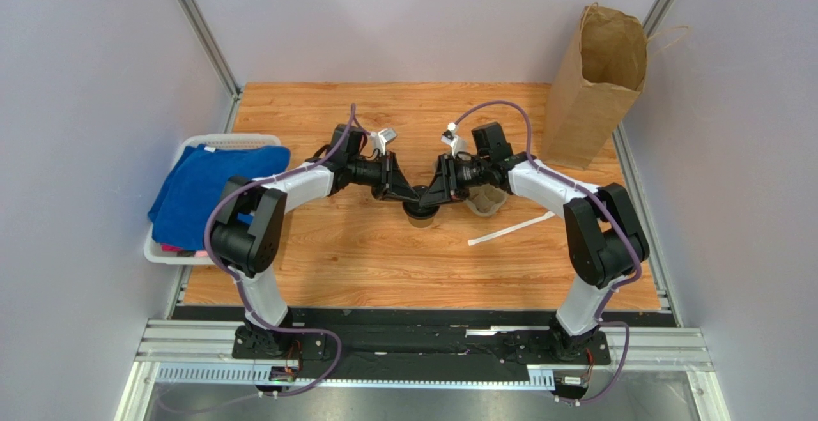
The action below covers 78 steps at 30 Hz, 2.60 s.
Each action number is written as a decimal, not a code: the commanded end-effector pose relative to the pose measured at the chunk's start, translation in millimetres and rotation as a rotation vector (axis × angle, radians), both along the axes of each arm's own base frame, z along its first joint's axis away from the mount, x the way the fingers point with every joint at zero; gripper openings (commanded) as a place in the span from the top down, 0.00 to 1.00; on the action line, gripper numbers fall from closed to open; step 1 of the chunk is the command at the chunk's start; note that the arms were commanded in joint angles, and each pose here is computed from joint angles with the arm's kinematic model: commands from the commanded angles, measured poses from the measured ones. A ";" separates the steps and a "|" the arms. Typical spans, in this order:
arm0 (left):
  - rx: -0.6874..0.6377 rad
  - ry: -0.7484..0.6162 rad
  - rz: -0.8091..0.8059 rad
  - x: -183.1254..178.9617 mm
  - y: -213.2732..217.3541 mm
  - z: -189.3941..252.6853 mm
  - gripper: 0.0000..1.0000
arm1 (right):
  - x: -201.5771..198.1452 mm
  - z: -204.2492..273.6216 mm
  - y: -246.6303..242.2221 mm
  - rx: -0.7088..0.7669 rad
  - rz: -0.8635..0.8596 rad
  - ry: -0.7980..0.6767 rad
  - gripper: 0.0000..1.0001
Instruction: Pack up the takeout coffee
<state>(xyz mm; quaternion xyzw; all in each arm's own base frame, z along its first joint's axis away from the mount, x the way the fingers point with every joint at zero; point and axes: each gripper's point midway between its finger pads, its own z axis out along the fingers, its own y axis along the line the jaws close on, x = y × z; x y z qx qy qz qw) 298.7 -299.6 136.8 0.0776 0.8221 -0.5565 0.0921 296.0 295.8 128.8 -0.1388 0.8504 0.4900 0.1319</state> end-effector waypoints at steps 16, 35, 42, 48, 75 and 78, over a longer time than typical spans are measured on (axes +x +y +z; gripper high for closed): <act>-0.071 -0.119 -0.021 23.7 -5.5 48.5 0.50 | 21.1 51.6 3.1 0.086 0.072 -0.142 0.53; 0.158 -0.360 0.231 36.4 94.7 97.1 0.15 | -31.2 12.9 -64.7 -0.383 0.198 -0.521 0.34; 0.175 -0.339 0.296 42.4 118.3 92.2 0.15 | -39.5 -18.0 -35.6 -0.409 0.237 -0.561 0.34; 0.182 -0.346 0.308 39.8 124.2 90.9 0.15 | -18.9 -36.0 -11.3 -0.419 0.232 -0.577 0.33; 0.210 -0.306 0.413 61.3 171.9 76.9 0.15 | 114.8 -44.0 112.7 -0.288 0.232 -0.729 0.34; 0.202 -0.319 0.409 62.9 172.1 80.4 0.15 | 126.4 -33.7 122.9 -0.260 0.215 -0.751 0.34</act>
